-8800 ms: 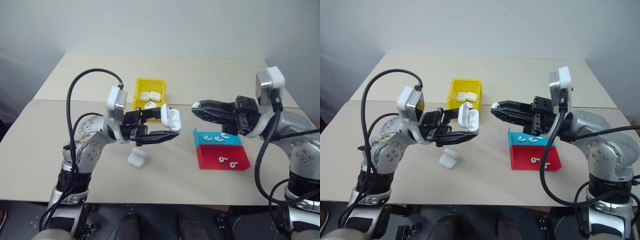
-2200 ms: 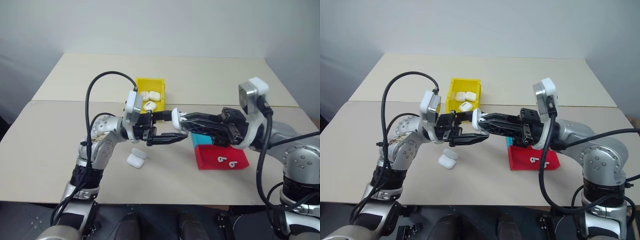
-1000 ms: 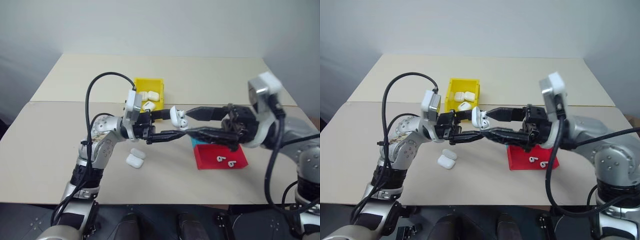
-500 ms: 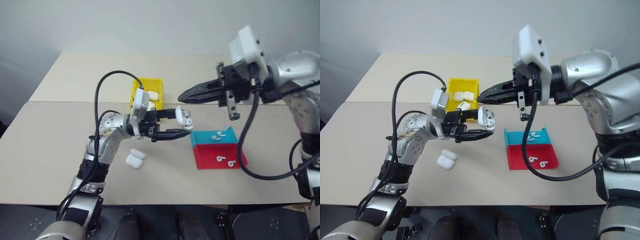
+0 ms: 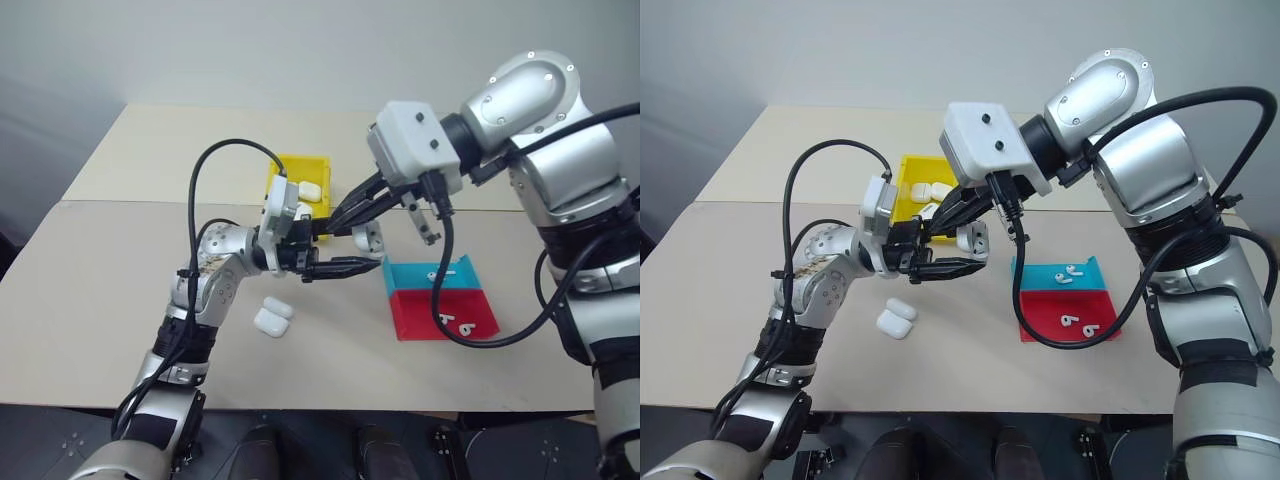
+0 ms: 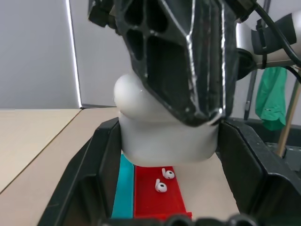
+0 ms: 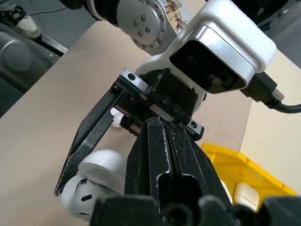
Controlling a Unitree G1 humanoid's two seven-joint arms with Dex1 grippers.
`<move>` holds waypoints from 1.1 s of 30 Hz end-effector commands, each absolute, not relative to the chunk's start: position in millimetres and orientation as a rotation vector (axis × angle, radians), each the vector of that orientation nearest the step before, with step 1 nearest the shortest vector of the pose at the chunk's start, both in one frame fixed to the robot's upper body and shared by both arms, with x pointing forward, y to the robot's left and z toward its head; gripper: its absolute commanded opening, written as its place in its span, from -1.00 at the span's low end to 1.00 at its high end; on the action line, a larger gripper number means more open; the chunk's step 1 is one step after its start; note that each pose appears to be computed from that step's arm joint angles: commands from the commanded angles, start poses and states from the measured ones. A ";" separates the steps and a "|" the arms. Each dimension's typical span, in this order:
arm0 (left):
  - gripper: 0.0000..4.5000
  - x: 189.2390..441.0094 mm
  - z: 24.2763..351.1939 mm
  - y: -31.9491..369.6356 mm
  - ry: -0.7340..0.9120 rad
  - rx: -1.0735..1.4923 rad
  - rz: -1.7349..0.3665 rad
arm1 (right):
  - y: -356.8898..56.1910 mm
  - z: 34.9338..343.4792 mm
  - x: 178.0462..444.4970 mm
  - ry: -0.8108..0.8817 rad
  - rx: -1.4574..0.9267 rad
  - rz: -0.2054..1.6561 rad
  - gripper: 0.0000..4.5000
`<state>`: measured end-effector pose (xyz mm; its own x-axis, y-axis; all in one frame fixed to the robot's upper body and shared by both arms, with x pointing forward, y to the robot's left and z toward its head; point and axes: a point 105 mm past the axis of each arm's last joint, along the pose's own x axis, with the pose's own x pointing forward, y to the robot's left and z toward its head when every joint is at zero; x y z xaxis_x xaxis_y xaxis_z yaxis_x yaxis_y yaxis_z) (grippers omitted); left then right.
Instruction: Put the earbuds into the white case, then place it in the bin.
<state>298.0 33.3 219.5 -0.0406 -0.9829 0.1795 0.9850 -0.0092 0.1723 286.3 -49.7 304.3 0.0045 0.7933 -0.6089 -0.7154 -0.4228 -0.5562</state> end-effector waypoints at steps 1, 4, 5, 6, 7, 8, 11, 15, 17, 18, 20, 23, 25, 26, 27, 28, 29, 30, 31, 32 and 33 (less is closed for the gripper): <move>0.23 291.9 237.0 36.8 -0.389 0.011 -1.563 | -70.6 303.8 279.7 -0.066 -1.156 1.682 -0.99; 0.23 291.2 236.3 37.7 -0.397 0.004 -1.546 | -79.9 302.0 276.9 -0.037 -1.127 1.669 -0.99; 0.23 291.0 236.3 38.0 -0.399 0.004 -1.542 | -81.0 301.8 276.2 -0.033 -1.120 1.668 -0.99; 0.23 291.0 236.2 38.4 -0.402 0.004 -1.534 | -81.9 302.0 276.3 -0.034 -1.106 1.656 -0.99; 0.23 290.8 236.1 38.5 -0.403 0.005 -1.530 | -82.9 301.7 276.7 -0.033 -1.082 1.644 -0.99; 0.23 290.4 235.9 38.2 -0.403 0.005 -1.528 | -84.2 300.9 278.4 -0.038 -1.064 1.619 -0.99; 0.23 289.4 235.6 37.4 -0.410 0.017 -1.522 | -86.5 309.0 281.5 -0.092 -0.949 1.546 -0.99; 0.23 292.2 236.8 36.8 -0.429 0.022 -1.474 | -99.2 329.1 284.4 -0.154 -0.738 1.425 -0.99; 0.23 294.3 238.1 36.5 -0.445 0.019 -1.433 | -111.6 328.8 284.5 -0.146 -0.646 1.355 -0.99; 0.23 295.6 238.9 36.1 -0.452 0.015 -1.410 | -117.9 325.4 284.6 -0.133 -0.612 1.317 -0.99; 0.23 299.1 241.3 35.6 -0.459 0.004 -1.357 | -128.7 315.5 283.9 -0.105 -0.548 1.242 -0.99; 0.23 315.5 246.1 36.1 -0.440 -0.029 -1.208 | -142.6 291.3 284.1 -0.055 -0.451 1.120 -0.99; 0.23 325.7 248.8 38.1 -0.428 -0.047 -1.114 | -145.1 280.5 283.1 -0.038 -0.423 1.069 -0.99; 0.23 335.4 249.9 39.8 -0.410 -0.057 -1.038 | -145.0 276.1 282.5 -0.031 -0.381 1.048 -0.99; 0.23 346.5 250.3 41.6 -0.400 -0.044 -0.949 | -143.8 272.9 281.7 -0.033 -0.343 1.031 -0.99; 0.23 356.9 249.4 43.1 -0.374 -0.037 -0.876 | -142.0 270.2 280.7 -0.035 -0.310 1.019 -0.99; 0.23 365.7 248.5 44.7 -0.352 -0.034 -0.816 | -139.7 267.8 279.8 -0.039 -0.284 1.008 -0.99; 0.23 374.5 247.5 46.3 -0.336 -0.032 -0.753 | -136.9 265.5 279.2 -0.040 -0.271 0.998 -0.99; 0.23 382.0 246.5 47.7 -0.324 -0.029 -0.697 | -134.2 263.7 278.4 -0.041 -0.260 0.992 -0.99; 0.23 389.4 244.7 49.1 -0.312 -0.009 -0.639 | -131.8 262.7 277.5 -0.044 -0.250 0.988 -0.99; 0.23 396.7 242.3 50.6 -0.301 0.014 -0.586 | -129.2 262.3 276.6 -0.049 -0.237 0.987 -0.99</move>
